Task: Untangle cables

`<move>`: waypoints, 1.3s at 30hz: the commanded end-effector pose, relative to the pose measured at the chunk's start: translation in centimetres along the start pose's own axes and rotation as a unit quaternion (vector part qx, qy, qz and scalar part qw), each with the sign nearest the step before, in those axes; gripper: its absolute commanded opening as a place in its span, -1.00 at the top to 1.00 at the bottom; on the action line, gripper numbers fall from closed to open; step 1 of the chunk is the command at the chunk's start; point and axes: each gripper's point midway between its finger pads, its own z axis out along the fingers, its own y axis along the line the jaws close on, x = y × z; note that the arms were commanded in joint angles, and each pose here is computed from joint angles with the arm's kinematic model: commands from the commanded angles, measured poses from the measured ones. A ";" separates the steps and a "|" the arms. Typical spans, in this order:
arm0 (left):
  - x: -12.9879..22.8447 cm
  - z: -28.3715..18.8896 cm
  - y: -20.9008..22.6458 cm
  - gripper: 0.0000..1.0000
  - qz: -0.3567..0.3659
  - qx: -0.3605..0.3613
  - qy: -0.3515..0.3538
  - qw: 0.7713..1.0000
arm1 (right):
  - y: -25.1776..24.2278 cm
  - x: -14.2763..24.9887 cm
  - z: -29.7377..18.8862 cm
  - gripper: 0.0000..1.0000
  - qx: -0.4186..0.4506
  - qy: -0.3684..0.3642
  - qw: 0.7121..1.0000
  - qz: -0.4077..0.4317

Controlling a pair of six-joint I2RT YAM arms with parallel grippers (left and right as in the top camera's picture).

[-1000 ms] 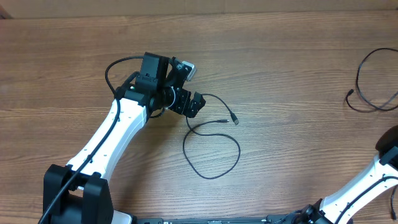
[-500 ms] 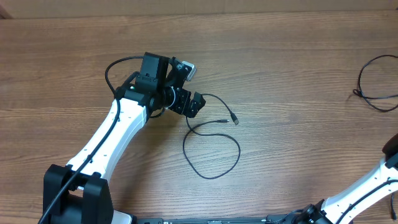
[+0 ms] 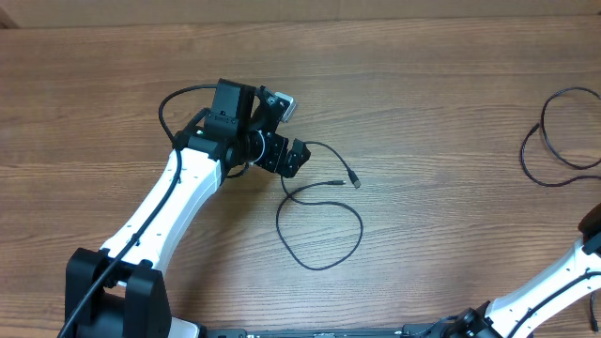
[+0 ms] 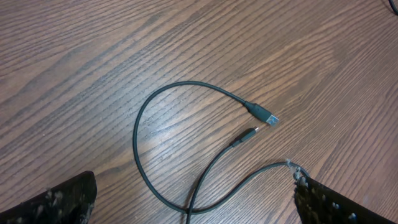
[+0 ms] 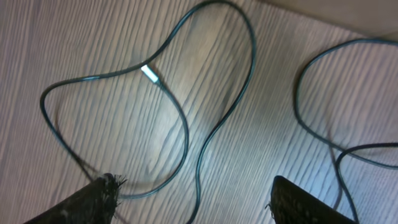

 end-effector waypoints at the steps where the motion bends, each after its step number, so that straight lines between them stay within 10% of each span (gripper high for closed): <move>1: -0.5 -0.5 0.4 -1.00 0.005 -0.006 -0.008 1.000 | 1.3 0.9 0.3 -0.57 -0.041 0.028 0.999 -0.011; 10: -0.5 -0.5 0.4 -0.99 0.005 -0.006 -0.008 1.000 | 8.4 6.4 -2.6 -0.82 -0.263 0.123 0.943 -0.164; 39: -0.5 -0.5 0.4 -1.00 0.005 -0.006 -0.008 1.000 | 22.8 29.3 -7.9 -1.00 -0.245 0.204 0.817 -0.480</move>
